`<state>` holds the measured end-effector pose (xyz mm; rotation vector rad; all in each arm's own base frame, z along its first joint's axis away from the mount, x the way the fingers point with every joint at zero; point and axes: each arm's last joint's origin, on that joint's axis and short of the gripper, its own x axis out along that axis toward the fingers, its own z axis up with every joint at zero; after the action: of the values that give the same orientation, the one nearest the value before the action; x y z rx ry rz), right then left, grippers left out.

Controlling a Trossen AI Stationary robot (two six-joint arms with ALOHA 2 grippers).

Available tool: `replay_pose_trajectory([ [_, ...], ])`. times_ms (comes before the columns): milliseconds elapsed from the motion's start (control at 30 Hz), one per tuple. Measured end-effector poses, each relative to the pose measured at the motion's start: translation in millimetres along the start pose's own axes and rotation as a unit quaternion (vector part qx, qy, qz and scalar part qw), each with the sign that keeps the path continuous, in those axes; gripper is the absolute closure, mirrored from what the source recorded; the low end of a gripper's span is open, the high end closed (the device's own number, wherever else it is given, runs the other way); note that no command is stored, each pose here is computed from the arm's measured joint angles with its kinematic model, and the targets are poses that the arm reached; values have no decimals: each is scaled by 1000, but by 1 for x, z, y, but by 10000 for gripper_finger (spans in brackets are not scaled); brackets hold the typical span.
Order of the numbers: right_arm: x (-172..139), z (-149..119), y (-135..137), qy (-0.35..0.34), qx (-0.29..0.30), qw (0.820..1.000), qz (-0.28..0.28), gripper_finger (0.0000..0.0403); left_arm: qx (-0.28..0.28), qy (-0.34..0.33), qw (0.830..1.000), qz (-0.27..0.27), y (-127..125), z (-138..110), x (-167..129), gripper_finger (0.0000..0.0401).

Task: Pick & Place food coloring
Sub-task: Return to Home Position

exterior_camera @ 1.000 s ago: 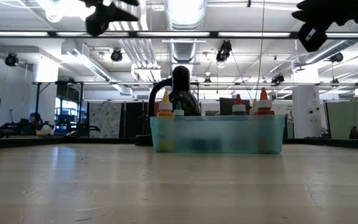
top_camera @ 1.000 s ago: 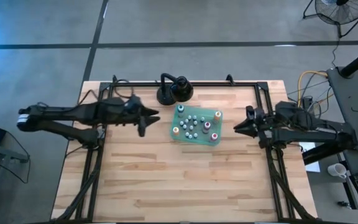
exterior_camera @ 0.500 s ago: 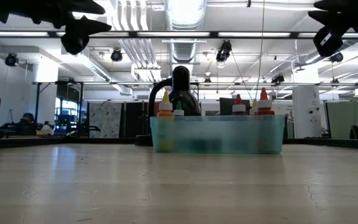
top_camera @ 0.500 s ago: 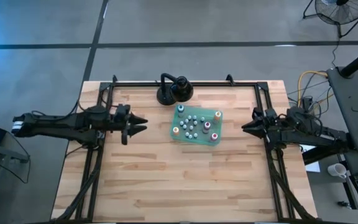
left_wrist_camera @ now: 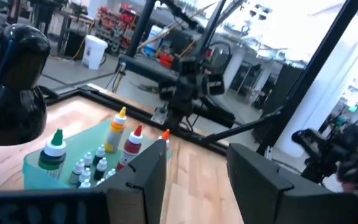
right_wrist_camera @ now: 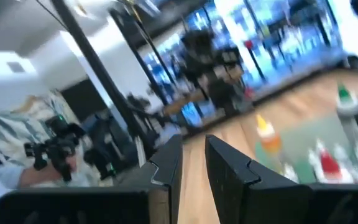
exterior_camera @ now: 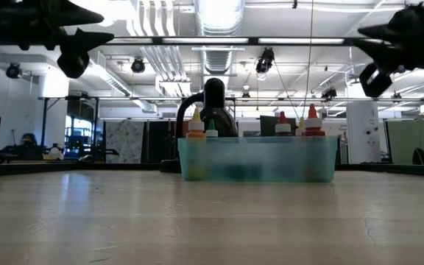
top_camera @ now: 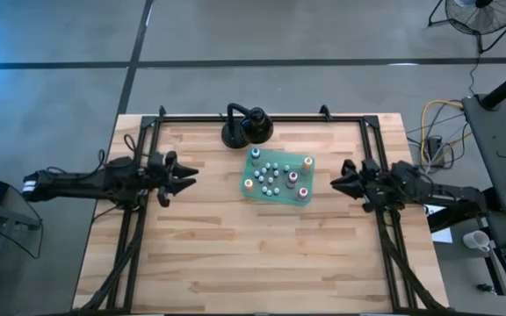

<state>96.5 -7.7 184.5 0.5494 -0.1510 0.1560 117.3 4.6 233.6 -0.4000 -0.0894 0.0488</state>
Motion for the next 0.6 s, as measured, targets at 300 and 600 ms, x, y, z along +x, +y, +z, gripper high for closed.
replay_pose_trajectory([
  [300,0,-15,-10,77,34,995,-56,339,-14,37,999,16,13,-30,-2,261],
  [600,-1,-14,-6,71,28,996,-35,339,-11,105,993,45,31,-73,-9,261],
])
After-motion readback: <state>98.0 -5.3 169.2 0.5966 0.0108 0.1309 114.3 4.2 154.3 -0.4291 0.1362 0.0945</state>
